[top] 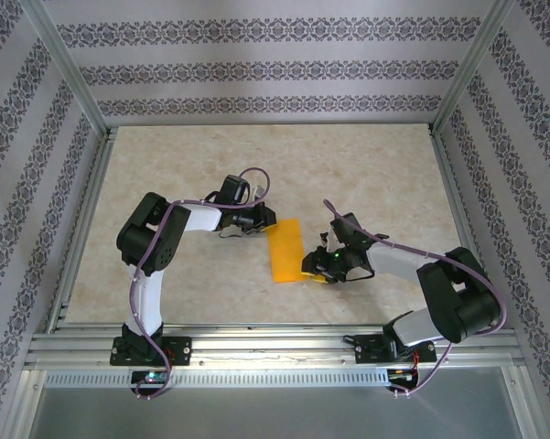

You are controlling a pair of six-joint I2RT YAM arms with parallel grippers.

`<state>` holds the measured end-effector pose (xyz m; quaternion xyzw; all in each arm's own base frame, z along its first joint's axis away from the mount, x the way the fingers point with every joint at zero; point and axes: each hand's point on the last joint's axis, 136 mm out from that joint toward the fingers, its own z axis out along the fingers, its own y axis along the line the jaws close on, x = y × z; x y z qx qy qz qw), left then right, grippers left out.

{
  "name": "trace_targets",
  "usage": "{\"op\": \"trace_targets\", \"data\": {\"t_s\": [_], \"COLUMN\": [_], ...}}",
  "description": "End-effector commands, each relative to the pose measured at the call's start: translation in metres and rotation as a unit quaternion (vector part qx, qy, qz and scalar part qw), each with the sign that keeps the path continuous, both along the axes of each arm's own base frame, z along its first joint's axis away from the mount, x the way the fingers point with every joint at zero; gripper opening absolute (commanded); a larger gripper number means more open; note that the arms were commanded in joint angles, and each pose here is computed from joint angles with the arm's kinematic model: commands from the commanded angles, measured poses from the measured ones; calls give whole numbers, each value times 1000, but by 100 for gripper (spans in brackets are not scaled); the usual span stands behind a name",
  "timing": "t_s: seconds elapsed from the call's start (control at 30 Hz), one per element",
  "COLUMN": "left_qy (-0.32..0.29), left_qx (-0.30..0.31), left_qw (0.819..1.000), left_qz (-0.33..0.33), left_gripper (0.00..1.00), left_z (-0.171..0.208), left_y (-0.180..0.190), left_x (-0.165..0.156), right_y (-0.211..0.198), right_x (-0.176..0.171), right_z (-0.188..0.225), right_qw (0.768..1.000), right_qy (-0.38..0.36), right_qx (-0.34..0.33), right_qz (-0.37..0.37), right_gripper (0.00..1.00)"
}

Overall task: Fold a paper plane with a square sheet of paper (pick it up from the middle)
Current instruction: Fold the square sheet of paper in half at the center of the table.

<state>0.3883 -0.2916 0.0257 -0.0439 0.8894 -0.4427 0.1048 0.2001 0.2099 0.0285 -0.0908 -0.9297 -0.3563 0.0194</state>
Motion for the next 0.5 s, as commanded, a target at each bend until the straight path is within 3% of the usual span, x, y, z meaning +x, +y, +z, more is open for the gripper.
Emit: {"op": "trace_targets", "data": {"t_s": [0.0, 0.23, 0.47], "left_qy": [50, 49, 54], "left_qx": [44, 43, 47], "left_qw": [998, 998, 997], "left_qz": [21, 22, 27], "left_gripper": [13, 12, 12], "left_z": [-36, -33, -32], "left_y": [22, 22, 23], "left_x": [-15, -15, -15], "right_y": [5, 10, 1], "right_x": [-8, -11, -4], "right_z": [-4, -15, 3], "right_qw": [1000, 999, 999], "right_qy": [19, 29, -6], "right_qx": [14, 15, 1], "right_qz": [-1, -14, -50], "right_gripper": [39, 37, 37]}}
